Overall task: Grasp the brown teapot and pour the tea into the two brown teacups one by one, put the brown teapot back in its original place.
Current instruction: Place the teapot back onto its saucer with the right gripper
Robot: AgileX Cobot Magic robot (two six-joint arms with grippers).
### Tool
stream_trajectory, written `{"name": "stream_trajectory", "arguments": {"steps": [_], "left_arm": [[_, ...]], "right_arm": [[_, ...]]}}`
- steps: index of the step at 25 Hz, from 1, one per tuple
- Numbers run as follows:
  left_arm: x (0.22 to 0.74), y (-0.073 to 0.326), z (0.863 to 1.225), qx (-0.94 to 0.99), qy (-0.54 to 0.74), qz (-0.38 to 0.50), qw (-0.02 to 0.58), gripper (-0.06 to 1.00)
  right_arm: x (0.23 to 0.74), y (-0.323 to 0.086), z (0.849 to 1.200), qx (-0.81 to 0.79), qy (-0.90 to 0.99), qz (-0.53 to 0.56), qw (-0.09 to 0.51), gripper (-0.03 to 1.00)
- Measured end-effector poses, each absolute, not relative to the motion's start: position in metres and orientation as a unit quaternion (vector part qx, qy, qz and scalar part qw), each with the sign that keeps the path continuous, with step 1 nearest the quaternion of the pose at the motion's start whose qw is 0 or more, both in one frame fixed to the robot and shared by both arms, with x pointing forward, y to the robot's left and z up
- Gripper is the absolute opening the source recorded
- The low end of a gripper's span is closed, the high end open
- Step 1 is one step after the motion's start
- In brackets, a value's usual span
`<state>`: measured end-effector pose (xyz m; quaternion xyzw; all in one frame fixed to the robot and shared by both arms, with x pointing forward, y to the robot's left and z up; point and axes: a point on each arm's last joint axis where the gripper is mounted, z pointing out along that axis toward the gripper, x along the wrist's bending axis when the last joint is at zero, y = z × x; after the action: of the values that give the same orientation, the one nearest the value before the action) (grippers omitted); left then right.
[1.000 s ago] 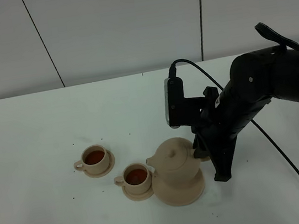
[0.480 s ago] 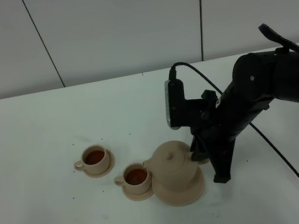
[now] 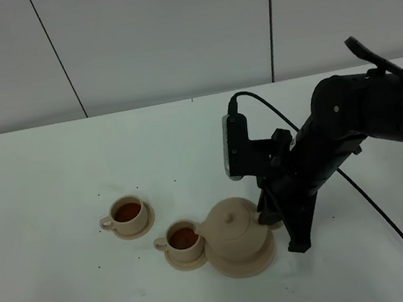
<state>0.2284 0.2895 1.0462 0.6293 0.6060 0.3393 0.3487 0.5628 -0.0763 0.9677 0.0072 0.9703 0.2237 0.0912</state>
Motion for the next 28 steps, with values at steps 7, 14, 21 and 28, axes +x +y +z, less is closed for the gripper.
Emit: {"name": "stream_trajectory", "arguments": {"steps": [7, 14, 21, 28], "left_arm": [[0.228, 0.290, 1.046, 0.629, 0.606, 0.339, 0.349, 0.24], [0.228, 0.290, 1.046, 0.629, 0.606, 0.339, 0.349, 0.24], [0.228, 0.290, 1.046, 0.629, 0.606, 0.339, 0.349, 0.24], [0.228, 0.290, 1.046, 0.629, 0.606, 0.339, 0.349, 0.24]], "right_arm": [[0.565, -0.074, 0.963, 0.004, 0.969, 0.230, 0.092, 0.10], [0.567, -0.074, 0.958, 0.006, 0.969, 0.227, 0.095, 0.10], [0.569, -0.073, 0.949, 0.006, 0.971, 0.223, 0.090, 0.10], [0.569, -0.073, 0.950, 0.005, 0.970, 0.223, 0.093, 0.10]]}}
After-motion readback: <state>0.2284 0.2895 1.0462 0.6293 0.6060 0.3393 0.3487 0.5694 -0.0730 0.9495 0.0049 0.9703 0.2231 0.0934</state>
